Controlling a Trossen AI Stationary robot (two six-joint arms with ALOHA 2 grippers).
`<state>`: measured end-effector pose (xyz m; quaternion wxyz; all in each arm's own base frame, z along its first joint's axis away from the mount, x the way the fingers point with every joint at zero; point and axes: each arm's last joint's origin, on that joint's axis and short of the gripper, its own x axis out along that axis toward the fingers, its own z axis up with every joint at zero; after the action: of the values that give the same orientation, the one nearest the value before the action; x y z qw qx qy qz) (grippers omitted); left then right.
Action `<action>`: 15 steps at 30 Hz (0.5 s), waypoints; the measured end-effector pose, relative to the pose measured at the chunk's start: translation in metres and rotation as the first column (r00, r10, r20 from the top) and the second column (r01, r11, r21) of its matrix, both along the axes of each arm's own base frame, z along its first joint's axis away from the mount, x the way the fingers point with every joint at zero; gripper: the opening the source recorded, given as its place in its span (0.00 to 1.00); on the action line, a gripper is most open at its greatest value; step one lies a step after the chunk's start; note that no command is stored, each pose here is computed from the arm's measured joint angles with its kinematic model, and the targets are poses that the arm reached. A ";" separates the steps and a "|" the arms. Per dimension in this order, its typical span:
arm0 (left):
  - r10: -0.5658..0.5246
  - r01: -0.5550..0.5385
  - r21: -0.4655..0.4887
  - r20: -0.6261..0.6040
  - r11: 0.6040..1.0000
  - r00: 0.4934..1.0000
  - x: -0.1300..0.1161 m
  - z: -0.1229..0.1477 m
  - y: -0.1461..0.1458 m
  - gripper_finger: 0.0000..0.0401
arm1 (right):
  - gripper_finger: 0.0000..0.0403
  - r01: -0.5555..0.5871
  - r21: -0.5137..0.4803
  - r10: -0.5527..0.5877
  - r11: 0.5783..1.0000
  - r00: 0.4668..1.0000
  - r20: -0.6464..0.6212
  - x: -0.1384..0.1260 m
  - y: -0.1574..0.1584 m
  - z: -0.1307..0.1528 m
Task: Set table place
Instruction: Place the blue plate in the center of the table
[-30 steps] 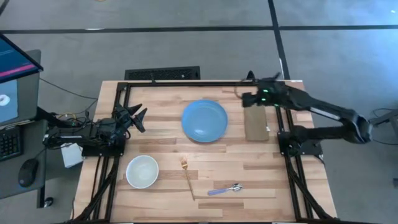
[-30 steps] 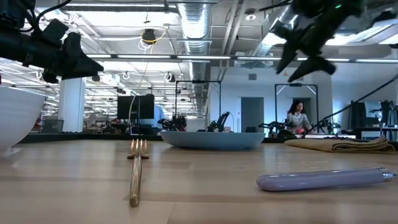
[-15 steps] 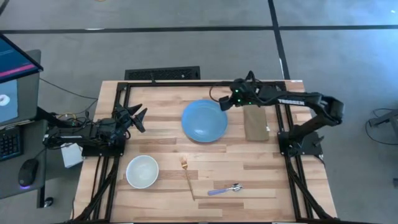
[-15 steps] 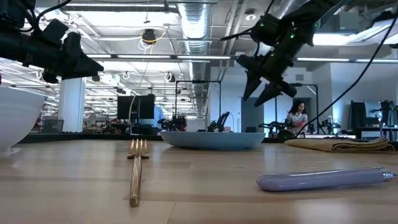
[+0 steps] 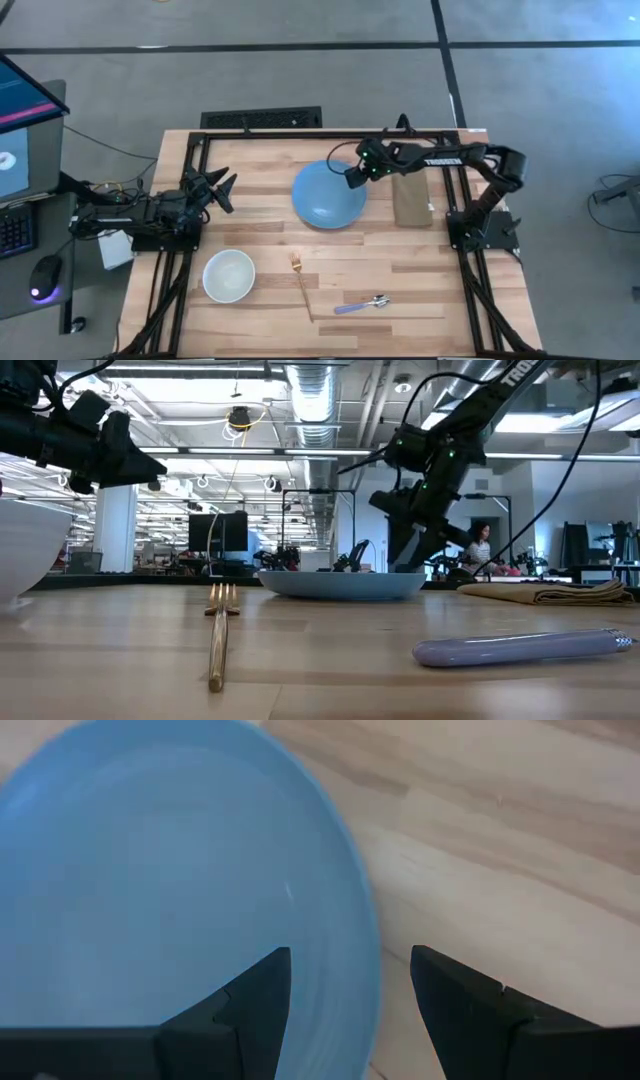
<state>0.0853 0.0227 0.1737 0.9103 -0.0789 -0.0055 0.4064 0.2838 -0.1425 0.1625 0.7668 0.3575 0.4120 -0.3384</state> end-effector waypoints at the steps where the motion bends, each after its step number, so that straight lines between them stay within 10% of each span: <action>1: 0.000 0.000 0.000 0.000 1.000 1.000 0.000 0.000 0.000 0.41 | 0.57 0.000 0.005 0.000 1.000 1.000 -0.010 0.001 0.000 -0.003; 15: 0.001 -0.001 0.001 -0.001 1.000 1.000 0.000 0.000 0.000 0.41 | 0.50 -0.047 0.081 0.049 0.996 0.999 -0.022 0.011 -0.001 -0.033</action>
<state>0.0852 0.0227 0.1737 0.9102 -0.0785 -0.0052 0.4066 0.2944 -0.1435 0.1297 0.7548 0.3739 0.4427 -0.3073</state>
